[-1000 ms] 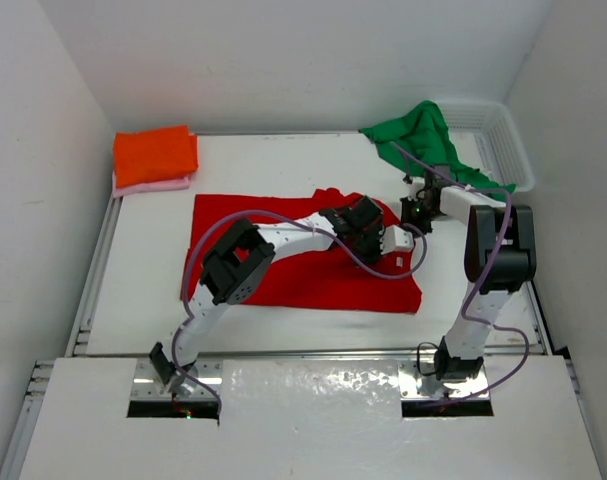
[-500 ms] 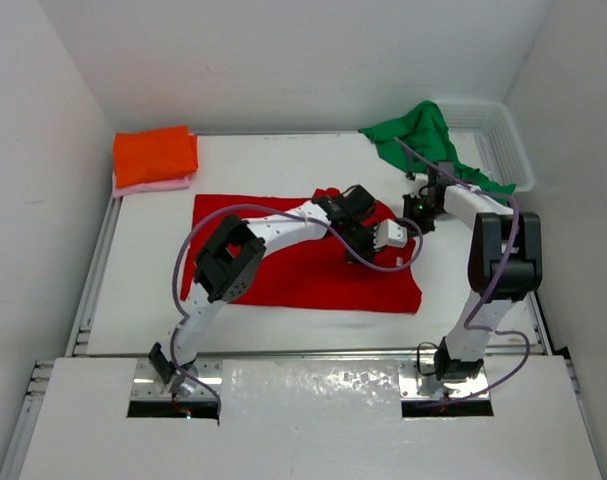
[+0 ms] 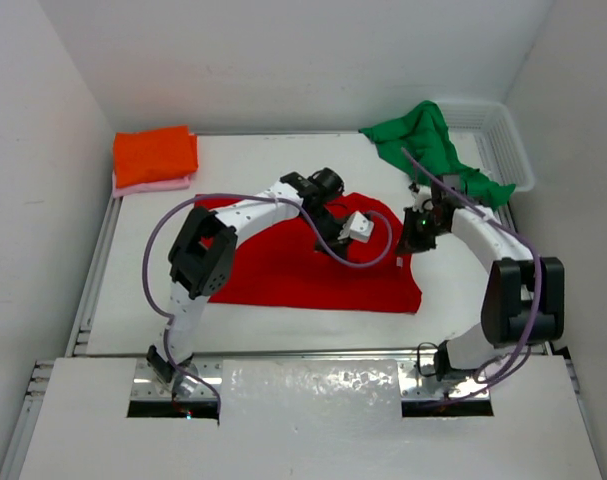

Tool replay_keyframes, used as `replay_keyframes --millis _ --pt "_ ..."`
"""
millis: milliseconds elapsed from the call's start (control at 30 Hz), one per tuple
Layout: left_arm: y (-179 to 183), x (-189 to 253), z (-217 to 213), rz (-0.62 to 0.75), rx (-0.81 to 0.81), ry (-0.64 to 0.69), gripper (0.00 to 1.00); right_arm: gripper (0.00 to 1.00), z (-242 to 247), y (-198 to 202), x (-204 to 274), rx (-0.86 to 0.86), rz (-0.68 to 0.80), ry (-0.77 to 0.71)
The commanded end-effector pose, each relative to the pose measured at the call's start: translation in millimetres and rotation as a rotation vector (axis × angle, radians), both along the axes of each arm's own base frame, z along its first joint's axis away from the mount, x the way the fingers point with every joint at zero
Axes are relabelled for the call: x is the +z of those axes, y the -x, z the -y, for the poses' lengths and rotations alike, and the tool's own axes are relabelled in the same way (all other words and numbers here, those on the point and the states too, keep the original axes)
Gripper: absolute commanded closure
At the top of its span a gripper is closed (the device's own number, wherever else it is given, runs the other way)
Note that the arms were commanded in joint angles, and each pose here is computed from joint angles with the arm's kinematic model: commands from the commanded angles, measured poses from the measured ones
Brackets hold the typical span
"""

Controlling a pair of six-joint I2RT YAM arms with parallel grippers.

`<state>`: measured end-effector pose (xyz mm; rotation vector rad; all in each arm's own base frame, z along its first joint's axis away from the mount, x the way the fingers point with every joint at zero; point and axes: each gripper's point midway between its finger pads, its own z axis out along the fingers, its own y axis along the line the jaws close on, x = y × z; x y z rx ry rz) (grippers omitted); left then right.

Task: Fold and stack the t-shirts
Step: Fold the flattened tshirt in 1/3 of the way

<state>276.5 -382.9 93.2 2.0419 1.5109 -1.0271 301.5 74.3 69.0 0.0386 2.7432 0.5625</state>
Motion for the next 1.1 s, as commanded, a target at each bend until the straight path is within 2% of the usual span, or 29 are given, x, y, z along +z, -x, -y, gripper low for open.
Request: replay_keyframes --millis 0,233,333,467,500,567,600,633,700,733,833,867,900,933,967,1033,1067 --pt "36.2 17.0 -8.3 -0.033 -0.171 0.098 1.0 1.0 -16.4 41.1 -5.1 0.013 -0.091 -0.038" --pt "59.8 -10.3 -24.8 -0.078 -0.24 0.077 1.0 1.0 -26.9 89.4 -18.5 -0.024 -0.126 -0.078" --pt "63.2 -17.7 -23.2 -0.076 -0.248 0.077 1.0 1.0 -40.6 100.6 -29.2 -0.019 -0.154 -0.134" --pt "67.0 -28.9 -23.9 -0.073 -0.251 0.064 1.0 1.0 -34.8 107.2 -44.8 -0.047 -0.187 -0.096" --pt "68.2 -32.9 -26.4 -0.071 -0.253 0.05 0.83 0.93 -34.4 109.1 -46.8 -0.044 -0.196 -0.093" --pt "68.5 -37.3 -31.2 -0.054 -0.263 0.022 0.63 0.75 -33.6 110.4 -47.1 -0.034 -0.201 -0.087" --pt "68.0 -37.8 -33.3 -0.044 -0.273 0.014 0.49 0.58 -33.4 110.1 -45.1 -0.023 -0.195 -0.086" --pt "64.9 -36.6 -34.7 -0.03 -0.273 0.006 0.37 0.53 -32.8 107.4 -38.9 -0.014 -0.189 -0.08" --pt "61.4 -33.0 -40.9 -0.016 -0.273 -0.022 0.32 0.46 -26.9 98.7 -27.1 0.011 -0.132 -0.044" --pt "55.0 -26.0 -42.9 -0.01 -0.258 -0.021 0.24 0.46 -24.1 88.5 -16.1 0.016 -0.088 -0.025" --pt "27.9 0.4 -33.2 0.007 -0.15 0.024 0.25 0.51 -23.7 64.3 8.9 -0.005 0.022 -0.038" --pt "17.3 8.4 -30.2 -0.069 0.003 -0.007 0.27 0.56 -24.2 59.3 9.9 -0.01 0.032 -0.042" --pt "4.5 9.7 -23.7 -0.074 0.09 -0.01 0.34 0.66 -24.7 50.4 11.4 -0.013 0.056 -0.043" --pt "-23.3 12.0 -9.6 -0.004 0.188 0.022 0.41 0.72 -23.3 46.1 9.6 -0.021 0.056 -0.033" --pt "-23.8 4.6 -8.5 -0.095 0.312 -0.012 0.49 0.77 -19.6 39.8 0.5 -0.034 0.04 -0.007" --pt "-34.2 2.2 1.1 -0.093 0.366 0.03 0.51 0.79 -18.2 28.7 -4.5 -0.038 0.045 0.002" --pt "-29.6 -8.3 -1.7 -0.14 0.411 0.008 0.46 0.77 -15.8 24.3 -8.7 -0.039 0.042 0.022"
